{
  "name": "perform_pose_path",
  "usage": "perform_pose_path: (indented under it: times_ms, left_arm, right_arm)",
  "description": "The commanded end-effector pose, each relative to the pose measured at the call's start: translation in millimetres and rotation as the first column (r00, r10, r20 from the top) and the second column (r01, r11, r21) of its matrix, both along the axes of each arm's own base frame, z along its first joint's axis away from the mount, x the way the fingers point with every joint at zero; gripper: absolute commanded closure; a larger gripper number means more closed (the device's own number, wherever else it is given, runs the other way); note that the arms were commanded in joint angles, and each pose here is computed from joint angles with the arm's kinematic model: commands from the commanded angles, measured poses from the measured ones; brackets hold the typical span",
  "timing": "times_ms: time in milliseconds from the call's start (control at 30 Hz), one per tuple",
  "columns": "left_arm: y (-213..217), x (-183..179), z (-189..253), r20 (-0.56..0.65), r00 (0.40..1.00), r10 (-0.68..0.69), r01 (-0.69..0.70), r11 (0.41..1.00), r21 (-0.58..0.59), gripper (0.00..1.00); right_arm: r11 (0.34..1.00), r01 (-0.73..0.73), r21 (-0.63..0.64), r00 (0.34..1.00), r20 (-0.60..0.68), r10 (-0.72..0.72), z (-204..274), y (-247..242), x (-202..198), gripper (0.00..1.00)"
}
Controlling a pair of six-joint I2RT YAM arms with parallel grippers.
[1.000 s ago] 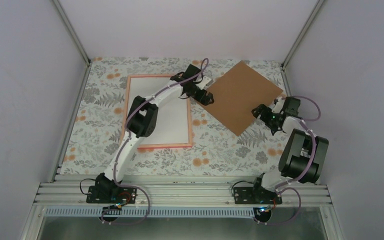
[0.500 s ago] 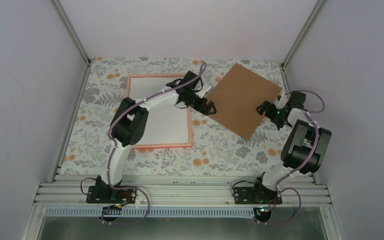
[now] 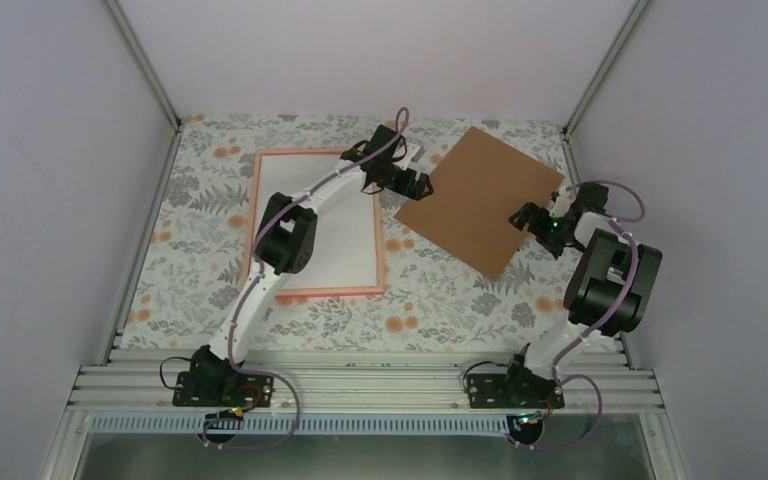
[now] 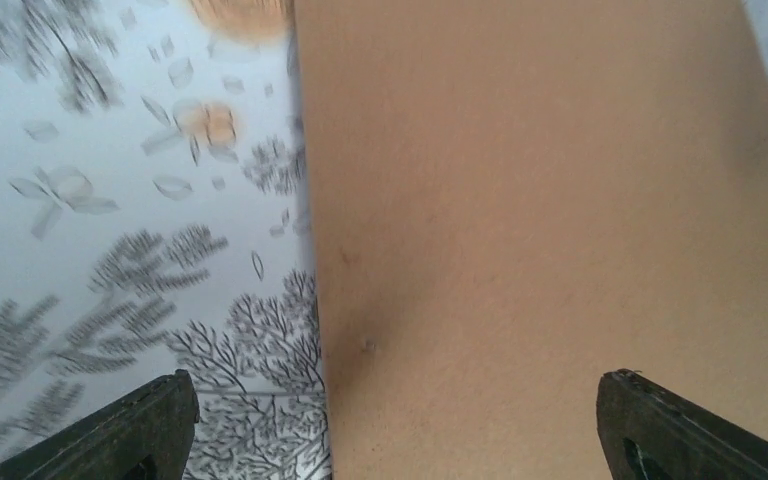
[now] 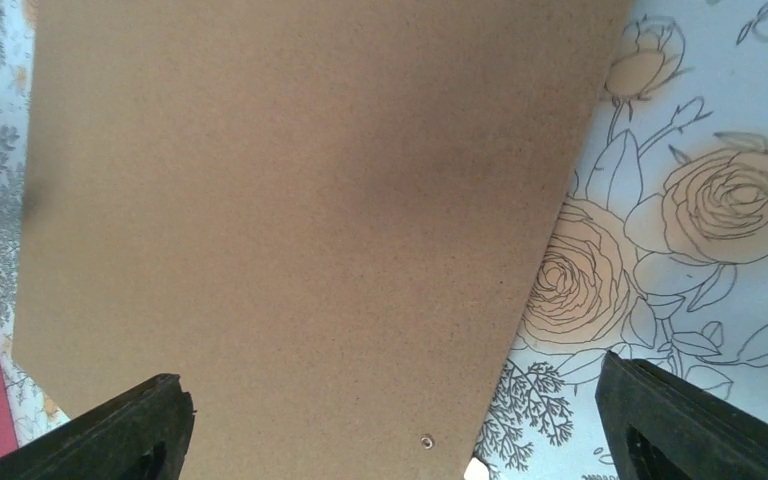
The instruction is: Put the photo into the frame
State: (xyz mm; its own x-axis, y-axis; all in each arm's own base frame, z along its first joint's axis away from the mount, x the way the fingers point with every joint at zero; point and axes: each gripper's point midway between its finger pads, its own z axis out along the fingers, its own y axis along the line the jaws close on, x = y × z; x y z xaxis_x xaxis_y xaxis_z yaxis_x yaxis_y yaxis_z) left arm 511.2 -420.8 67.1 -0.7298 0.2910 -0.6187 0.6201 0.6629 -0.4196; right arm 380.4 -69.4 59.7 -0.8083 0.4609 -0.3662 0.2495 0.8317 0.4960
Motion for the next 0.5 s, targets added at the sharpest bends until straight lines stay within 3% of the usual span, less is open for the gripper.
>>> perform_pose_path:
  times_ms: [0,267,467]
  left_arm:
    - [-11.5,-19.1,-4.1,-0.052,0.997,-0.063,0.062,0.998,-0.019,0.02]
    - [-9.6,-108.5,-25.2,-0.195,0.955,-0.224,0.218,0.975,-0.051,0.10]
    - [-6.2,-175.3,-4.0,-0.200,0.903,-0.380,0.360,0.924,-0.127,0.10]
  right_arm:
    - [0.999,0.013,0.040,1.000,-0.028,-0.012,-11.6,-0.9,1.5,0.00]
    - [0.999,0.032,0.027,0.995,-0.095,-0.030,-33.9,-9.5,-0.4,0.00]
    - [0.997,-0.045,0.059,0.992,-0.111,0.051,-42.0,-2.7,-0.5,0.02]
